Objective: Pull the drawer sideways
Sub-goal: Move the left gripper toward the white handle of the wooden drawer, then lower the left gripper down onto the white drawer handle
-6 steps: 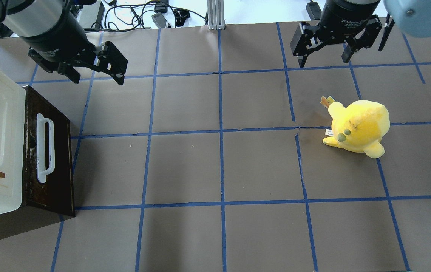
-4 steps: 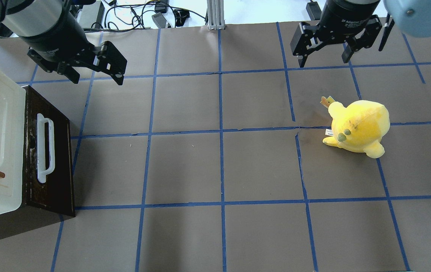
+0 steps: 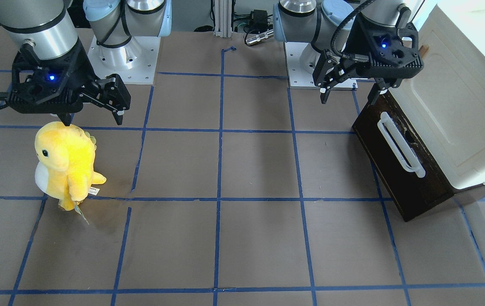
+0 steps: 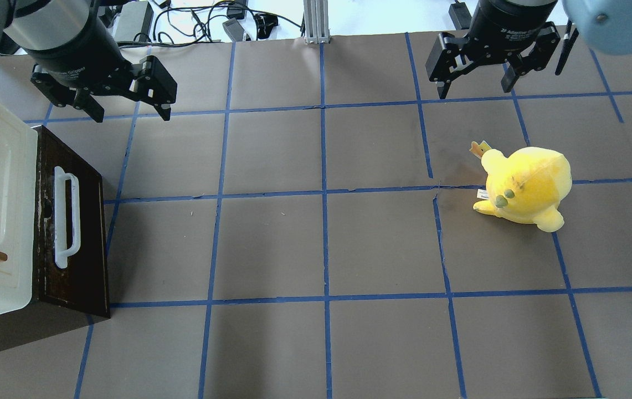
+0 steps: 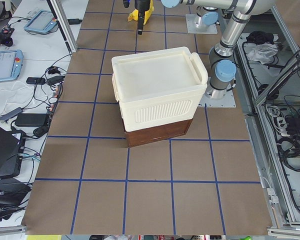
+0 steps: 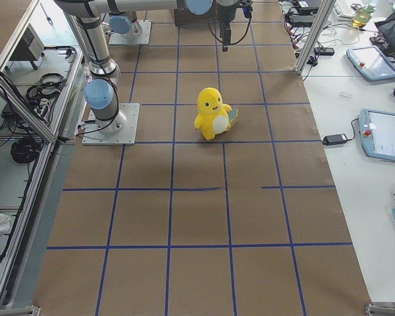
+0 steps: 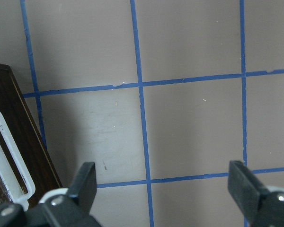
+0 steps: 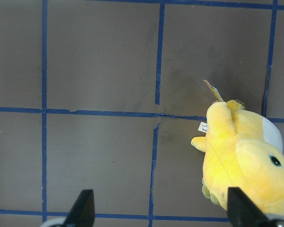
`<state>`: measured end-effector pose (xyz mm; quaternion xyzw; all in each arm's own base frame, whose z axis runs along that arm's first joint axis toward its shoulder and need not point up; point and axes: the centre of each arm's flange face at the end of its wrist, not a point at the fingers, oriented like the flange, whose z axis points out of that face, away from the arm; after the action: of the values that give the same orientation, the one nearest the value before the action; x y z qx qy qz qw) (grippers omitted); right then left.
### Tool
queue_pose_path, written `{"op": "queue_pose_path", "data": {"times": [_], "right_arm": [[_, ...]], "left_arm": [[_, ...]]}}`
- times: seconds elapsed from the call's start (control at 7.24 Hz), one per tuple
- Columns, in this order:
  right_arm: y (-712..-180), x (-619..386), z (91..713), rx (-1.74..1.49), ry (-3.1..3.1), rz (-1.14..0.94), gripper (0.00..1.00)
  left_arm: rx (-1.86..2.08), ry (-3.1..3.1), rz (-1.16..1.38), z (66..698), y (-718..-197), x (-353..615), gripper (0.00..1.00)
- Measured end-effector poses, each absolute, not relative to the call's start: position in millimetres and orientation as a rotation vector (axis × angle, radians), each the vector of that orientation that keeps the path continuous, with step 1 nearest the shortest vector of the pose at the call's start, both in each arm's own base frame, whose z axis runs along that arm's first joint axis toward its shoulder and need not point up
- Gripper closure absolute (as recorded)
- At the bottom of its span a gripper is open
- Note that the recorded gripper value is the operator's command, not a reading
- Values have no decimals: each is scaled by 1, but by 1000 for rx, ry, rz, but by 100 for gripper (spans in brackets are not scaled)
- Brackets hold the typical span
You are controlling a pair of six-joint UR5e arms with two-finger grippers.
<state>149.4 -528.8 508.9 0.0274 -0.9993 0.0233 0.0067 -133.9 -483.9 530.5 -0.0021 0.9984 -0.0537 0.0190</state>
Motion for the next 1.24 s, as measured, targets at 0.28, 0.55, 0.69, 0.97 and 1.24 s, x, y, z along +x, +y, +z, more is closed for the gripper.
{"op": "queue_pose_path", "data": {"times": [0.28,0.55,0.69,0.97,1.24], "right_arm": [[-529,149,509,86,-3126,73,0],[-529,149,509,88,-3126,73,0],[-529,149,509,87,-3126,73,0],[-529,149,509,86,-3126,73,0],[-529,149,509,86,-3126,73,0]], "left_arm": [[-77,3110,-195,521,-499,-136,0],[-149,3112,-235,511,-515,-139,0],[-175,3103,-225,506,-517,-139,0],[-280,3006,-113,458,-517,-137,0],[-387,2858,-60,414,-519,-144,0]]}}
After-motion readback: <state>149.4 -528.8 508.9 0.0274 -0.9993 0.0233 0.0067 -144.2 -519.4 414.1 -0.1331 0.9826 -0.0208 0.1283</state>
